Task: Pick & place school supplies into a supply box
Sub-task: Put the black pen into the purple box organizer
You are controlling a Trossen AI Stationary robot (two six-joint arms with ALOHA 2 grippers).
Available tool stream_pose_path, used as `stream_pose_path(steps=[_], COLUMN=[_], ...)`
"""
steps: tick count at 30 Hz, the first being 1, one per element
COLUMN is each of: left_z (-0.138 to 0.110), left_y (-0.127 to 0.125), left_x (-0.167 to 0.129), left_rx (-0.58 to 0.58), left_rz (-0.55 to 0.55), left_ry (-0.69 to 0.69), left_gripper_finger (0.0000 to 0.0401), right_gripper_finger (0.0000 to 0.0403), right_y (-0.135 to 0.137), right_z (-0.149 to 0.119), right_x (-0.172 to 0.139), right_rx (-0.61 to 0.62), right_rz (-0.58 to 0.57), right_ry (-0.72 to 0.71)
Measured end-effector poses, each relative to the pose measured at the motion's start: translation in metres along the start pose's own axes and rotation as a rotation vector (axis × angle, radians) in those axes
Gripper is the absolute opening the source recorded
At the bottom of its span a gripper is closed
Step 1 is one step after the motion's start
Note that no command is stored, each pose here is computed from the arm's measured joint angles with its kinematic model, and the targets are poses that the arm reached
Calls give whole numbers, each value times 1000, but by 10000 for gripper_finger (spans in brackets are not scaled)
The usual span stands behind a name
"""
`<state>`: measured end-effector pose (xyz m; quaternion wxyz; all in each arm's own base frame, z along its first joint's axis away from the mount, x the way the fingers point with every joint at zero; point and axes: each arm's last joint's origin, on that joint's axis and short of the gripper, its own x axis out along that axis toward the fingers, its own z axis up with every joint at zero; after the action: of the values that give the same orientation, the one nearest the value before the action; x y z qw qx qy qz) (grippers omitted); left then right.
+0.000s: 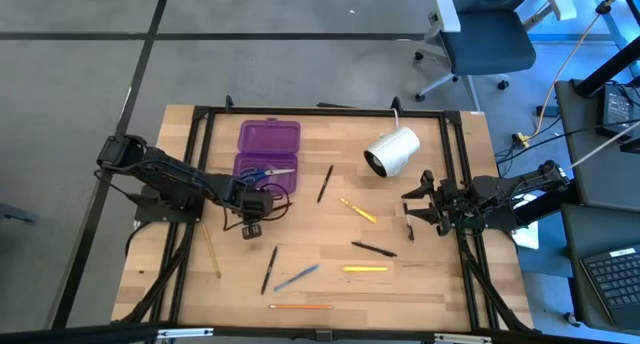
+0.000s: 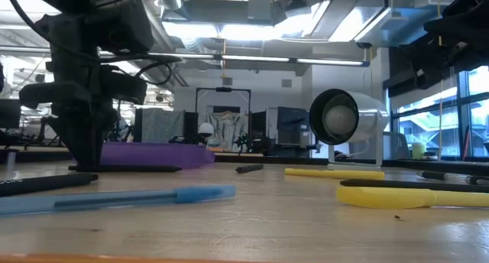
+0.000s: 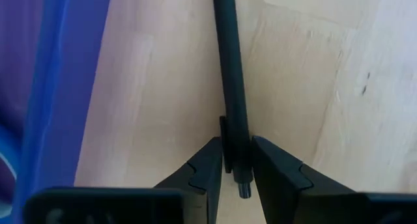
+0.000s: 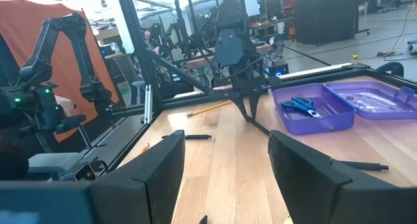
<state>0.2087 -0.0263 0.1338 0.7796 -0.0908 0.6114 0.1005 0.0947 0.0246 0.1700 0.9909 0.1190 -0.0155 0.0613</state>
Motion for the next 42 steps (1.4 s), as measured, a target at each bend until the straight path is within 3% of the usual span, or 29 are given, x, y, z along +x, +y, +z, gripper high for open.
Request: stream_pose_path(steps=[10,24,30,37,42], left_z=[0,11,18,22,12], left_y=[0,-4,-6,-1,16], left_x=[0,-10,-30,-52,-69], left_rx=[117,116,145,148,114], left_rz=[7,-30,-21,-39,58], left_ry=[2,-1,22,-57,-66], left_gripper_finger=[29,30,23,21,20], right_gripper_finger=[225,225,225,225,225], right_y=[0,0,0,0,0], right_z=[0,0,0,0,0], right_x=[0,0,0,0,0], right_rx=[0,0,0,0,-3], right_rz=[0,0,0,0,0], right_ry=[0,0,0,0,0])
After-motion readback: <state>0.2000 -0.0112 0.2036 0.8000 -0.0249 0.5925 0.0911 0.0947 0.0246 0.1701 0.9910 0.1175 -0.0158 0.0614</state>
